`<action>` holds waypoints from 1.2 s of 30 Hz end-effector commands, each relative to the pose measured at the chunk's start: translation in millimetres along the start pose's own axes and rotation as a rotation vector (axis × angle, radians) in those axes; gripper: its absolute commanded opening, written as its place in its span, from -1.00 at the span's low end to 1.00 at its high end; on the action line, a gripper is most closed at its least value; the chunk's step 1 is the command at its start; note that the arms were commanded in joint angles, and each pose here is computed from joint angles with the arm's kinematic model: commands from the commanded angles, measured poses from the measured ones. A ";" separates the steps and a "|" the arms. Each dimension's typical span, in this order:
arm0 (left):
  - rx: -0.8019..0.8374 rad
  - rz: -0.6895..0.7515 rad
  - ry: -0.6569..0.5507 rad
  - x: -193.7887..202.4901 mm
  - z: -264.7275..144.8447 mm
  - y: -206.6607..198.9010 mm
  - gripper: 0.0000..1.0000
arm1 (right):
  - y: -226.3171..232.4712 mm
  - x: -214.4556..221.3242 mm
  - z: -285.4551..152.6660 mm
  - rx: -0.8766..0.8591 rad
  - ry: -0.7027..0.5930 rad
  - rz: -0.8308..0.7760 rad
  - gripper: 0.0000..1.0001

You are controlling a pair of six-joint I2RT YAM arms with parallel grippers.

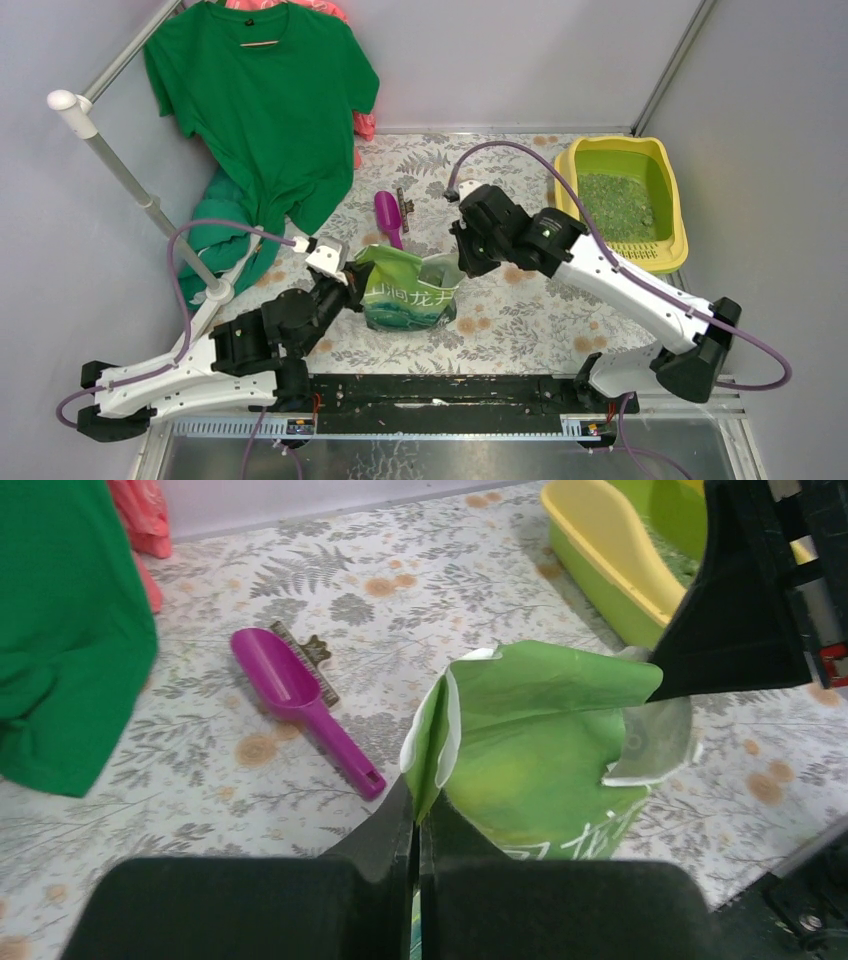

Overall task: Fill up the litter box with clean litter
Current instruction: Adjust the cat litter bag at the center of the board.

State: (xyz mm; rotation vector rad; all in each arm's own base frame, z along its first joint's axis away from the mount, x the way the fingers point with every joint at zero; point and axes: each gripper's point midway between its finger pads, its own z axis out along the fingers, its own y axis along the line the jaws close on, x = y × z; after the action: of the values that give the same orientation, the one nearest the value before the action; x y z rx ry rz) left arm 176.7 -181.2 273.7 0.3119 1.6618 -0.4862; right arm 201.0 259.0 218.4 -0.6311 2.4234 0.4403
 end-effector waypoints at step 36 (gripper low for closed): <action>0.000 -0.077 -0.349 -124.6 19.0 -26.7 -1.00 | 75.9 -46.8 -19.1 -0.149 0.103 -0.042 -1.00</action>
State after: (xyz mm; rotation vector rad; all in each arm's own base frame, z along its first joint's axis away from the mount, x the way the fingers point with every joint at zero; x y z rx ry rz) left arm 198.6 -213.1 299.5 0.4837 1.5508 -0.3108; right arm 163.3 308.1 208.5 -0.7803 2.6751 0.4992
